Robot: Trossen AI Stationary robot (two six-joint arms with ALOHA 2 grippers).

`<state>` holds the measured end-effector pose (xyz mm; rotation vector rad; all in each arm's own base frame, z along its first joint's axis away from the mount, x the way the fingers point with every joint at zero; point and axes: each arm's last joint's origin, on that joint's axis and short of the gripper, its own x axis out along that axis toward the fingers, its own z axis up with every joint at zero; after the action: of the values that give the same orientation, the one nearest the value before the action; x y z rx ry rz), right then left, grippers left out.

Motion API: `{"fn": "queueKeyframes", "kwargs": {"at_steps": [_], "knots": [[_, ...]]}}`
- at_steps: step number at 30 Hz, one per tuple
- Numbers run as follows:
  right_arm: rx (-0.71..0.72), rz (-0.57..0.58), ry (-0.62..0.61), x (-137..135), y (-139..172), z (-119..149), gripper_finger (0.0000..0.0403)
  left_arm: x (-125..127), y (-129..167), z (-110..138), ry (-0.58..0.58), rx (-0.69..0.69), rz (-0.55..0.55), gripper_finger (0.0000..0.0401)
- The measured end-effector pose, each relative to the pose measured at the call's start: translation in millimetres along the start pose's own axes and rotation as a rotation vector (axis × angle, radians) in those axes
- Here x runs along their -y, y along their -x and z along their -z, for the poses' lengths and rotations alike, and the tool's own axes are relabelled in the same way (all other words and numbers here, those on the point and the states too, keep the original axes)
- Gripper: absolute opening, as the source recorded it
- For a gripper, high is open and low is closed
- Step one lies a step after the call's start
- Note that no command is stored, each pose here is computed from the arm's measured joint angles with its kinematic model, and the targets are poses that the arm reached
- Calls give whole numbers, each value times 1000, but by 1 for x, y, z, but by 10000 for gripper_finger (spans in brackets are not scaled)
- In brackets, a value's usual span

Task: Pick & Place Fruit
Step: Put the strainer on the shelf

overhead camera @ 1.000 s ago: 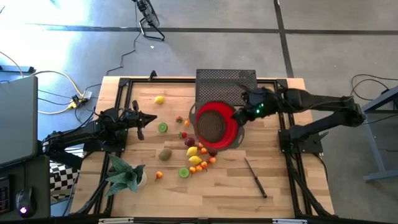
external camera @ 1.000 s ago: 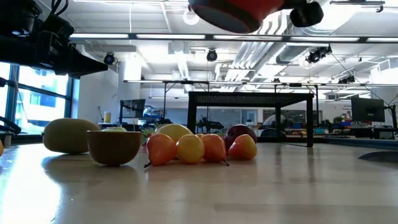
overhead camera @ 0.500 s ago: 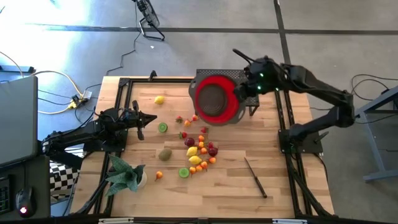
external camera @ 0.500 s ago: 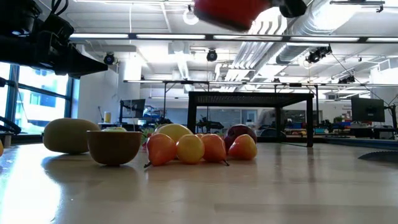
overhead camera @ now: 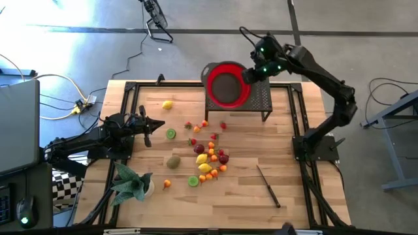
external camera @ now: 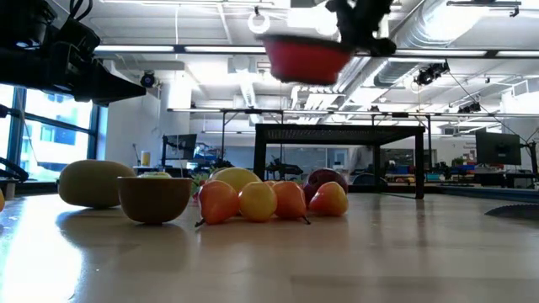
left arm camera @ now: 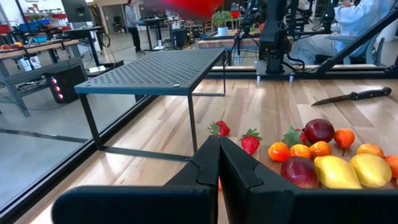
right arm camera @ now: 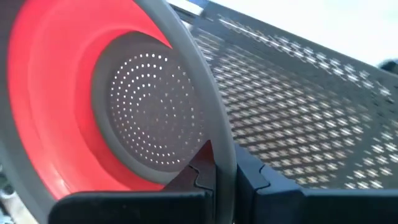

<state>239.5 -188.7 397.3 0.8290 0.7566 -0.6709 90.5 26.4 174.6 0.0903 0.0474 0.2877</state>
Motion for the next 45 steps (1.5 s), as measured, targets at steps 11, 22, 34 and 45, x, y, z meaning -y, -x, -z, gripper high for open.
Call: {"fn": "queueKeyframes", "kwargs": {"at_steps": [11,22,34,45], "knots": [[-168,93,-162,72,-28,-24,10,0,0,0,0,0,0,0],[-140,107,-218,97,-20,-31,10,0,0,0,0,0,-1,0],[-143,101,-209,97,-21,-31,10,0,0,0,0,0,-1,0],[-210,107,-203,102,-43,-19,10,0,0,0,-2,0,-2,0]]}}
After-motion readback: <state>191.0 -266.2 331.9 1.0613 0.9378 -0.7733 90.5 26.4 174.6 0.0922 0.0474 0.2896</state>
